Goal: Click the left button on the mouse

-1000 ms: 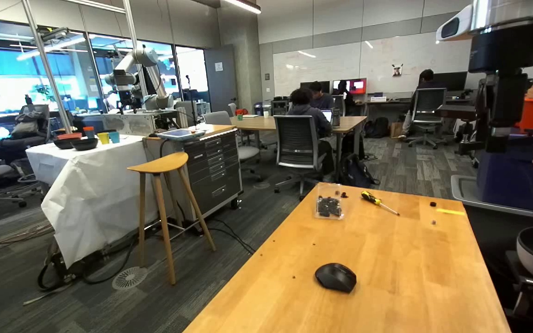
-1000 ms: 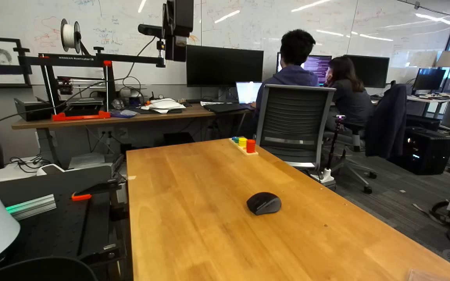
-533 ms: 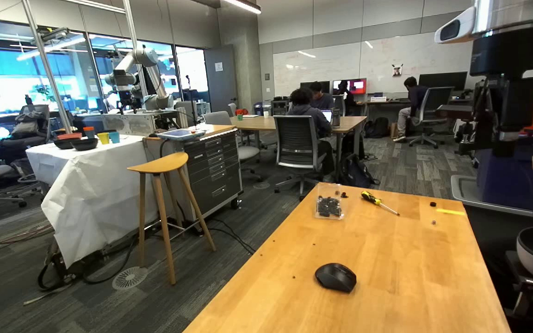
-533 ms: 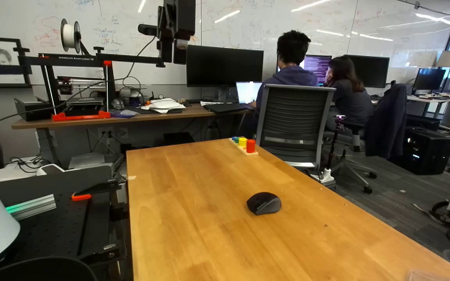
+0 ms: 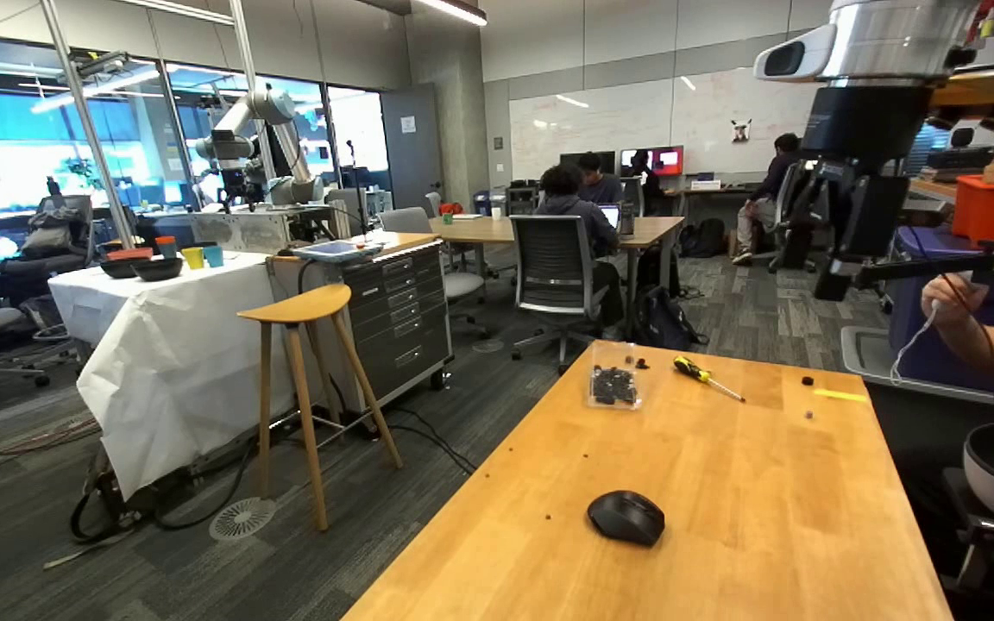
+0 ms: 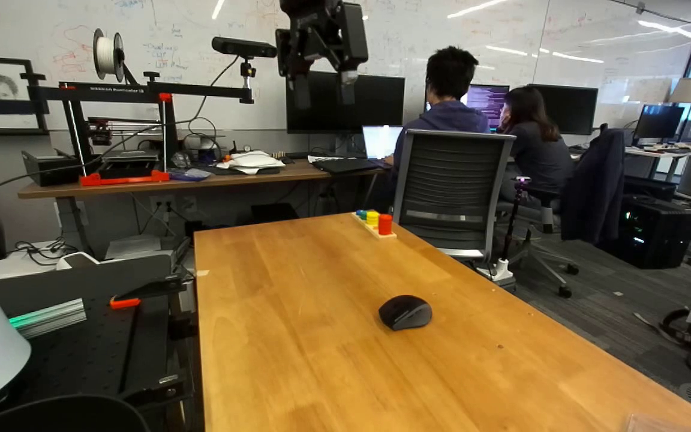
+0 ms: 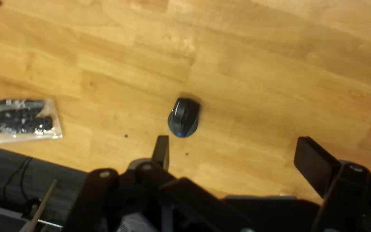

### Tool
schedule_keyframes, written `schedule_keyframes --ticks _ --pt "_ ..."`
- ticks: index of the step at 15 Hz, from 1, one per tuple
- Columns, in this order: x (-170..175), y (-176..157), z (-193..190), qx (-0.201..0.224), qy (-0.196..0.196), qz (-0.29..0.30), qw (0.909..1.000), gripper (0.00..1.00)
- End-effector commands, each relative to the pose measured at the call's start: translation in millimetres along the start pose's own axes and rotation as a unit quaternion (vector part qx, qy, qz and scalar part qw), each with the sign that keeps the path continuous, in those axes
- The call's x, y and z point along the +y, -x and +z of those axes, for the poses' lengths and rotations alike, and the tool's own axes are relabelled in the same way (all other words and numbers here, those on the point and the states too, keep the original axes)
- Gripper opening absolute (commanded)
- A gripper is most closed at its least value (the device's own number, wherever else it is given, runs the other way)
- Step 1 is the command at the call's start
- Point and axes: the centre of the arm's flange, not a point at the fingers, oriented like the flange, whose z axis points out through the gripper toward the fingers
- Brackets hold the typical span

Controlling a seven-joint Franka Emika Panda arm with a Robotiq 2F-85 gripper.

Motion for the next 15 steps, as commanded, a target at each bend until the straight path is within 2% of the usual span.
schedule_keyframes --ticks 1,3,7,11,13,15 --pt "24.6 -35.5 13.0 0.070 0.031 -0.026 0.9967 0.75" --pt "34.7 -48.0 21.4 0.119 0.034 -0.015 0.9922 0.71" --pt "58.9 -65.5 47.6 0.187 0.050 0.005 0.9811 0.37" --pt "76.7 -71.2 81.1 0.206 0.055 0.030 0.9765 0.06" --pt "82.3 -69.8 100.3 0.206 0.055 0.040 0.9762 0.00" --pt "83.7 -65.6 120.5 0.198 0.049 0.052 0.9775 0.00"
